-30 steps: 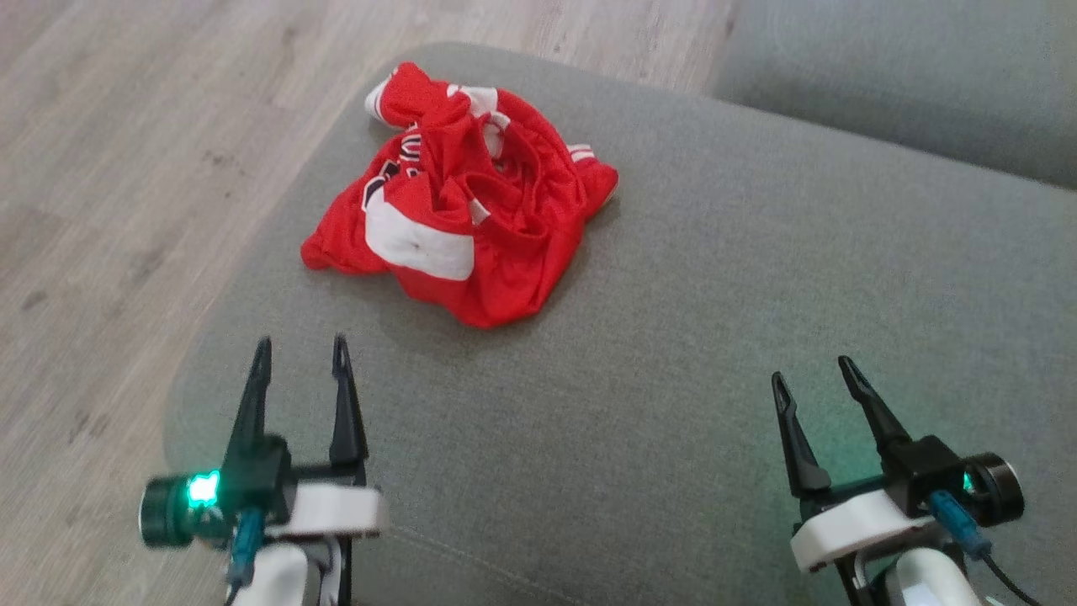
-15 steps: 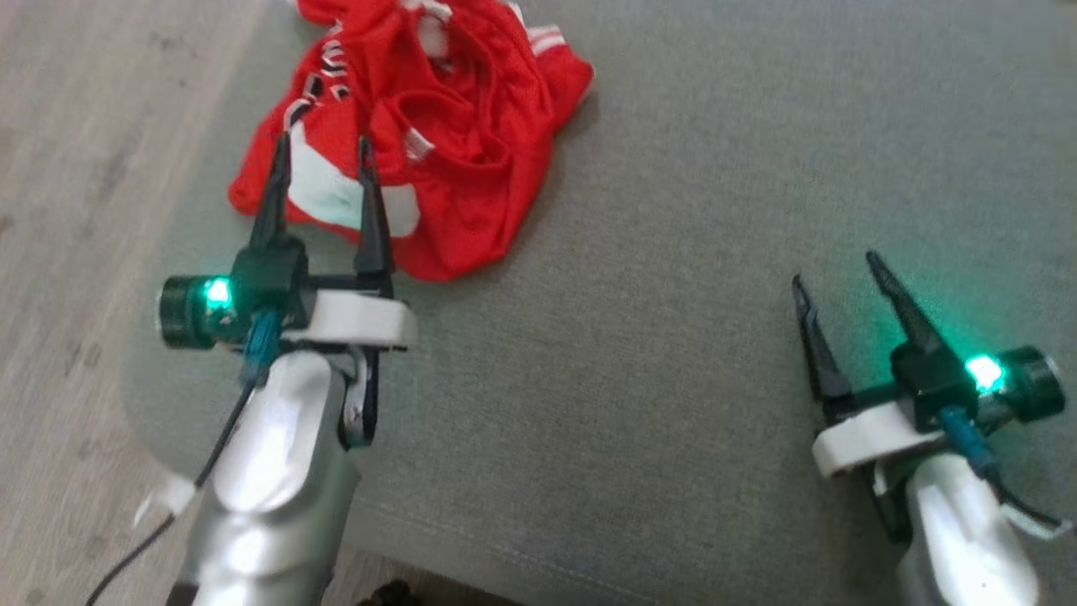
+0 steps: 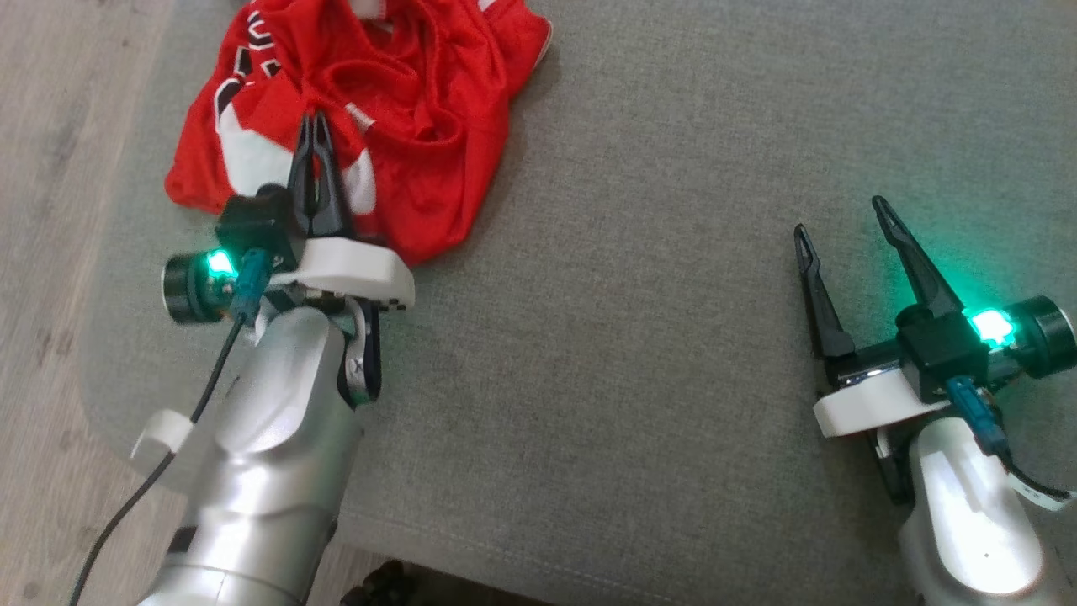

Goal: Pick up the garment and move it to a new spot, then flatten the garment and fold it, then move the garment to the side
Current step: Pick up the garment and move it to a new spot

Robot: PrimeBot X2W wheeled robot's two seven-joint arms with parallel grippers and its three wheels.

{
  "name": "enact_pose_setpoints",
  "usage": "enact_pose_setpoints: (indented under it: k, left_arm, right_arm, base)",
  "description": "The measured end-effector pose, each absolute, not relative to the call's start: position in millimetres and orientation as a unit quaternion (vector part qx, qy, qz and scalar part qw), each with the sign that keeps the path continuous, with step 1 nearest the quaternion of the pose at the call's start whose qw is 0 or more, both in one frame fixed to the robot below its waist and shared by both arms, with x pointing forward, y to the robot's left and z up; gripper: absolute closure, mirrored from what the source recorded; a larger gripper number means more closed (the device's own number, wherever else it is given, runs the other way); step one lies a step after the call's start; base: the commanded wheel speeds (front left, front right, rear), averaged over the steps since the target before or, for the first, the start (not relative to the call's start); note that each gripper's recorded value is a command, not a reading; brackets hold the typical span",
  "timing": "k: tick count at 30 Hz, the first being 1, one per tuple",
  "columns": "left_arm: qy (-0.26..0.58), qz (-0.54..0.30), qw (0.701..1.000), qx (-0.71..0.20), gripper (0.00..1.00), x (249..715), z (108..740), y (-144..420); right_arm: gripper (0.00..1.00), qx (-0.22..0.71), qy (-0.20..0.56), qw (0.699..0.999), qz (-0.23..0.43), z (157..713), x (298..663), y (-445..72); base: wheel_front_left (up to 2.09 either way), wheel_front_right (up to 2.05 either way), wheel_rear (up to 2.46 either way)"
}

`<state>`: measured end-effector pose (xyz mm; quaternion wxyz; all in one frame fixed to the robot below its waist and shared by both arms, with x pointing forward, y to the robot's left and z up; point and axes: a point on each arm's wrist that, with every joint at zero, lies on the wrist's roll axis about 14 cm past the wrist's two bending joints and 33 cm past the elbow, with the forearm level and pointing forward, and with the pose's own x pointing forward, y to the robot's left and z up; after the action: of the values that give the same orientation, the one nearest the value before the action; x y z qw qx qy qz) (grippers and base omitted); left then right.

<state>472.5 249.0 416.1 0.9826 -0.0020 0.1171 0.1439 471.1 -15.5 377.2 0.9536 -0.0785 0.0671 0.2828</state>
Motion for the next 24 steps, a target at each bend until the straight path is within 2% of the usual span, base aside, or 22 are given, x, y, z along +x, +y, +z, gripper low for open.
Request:
enact_pose_setpoints:
  k: [7, 12, 18, 24]
  left_arm:
    - [-0.006, 0.105, 0.994, 0.031, 1.0, 487.9, 501.6, 238.2]
    - [-0.095, 0.061, 0.992, 0.064, 1.0, 486.1, 568.7, 222.9]
    - [-0.203, -0.065, 0.972, 0.101, 1.0, 498.6, 650.2, 151.5]
    - [-0.31, -0.201, 0.924, 0.097, 1.0, 502.1, 739.9, 51.2]
  right_arm:
    - [0.0, -0.081, 0.06, 0.953, 0.285, 394.6, 461.2, -13.4]
    - [0.0, -0.069, 0.031, 0.961, 0.267, 430.1, 453.7, -21.9]
    - [0.0, -0.029, 0.026, 0.979, 0.202, 454.6, 423.6, -69.1]
    - [0.0, -0.015, 0.009, 0.992, 0.123, 475.0, 401.2, -123.4]
  base:
    - [0.0, 0.0, 0.0]
    - [0.0, 0.0, 0.0]
    - [0.0, 0.0, 0.0]
    - [0.0, 0.0, 0.0]
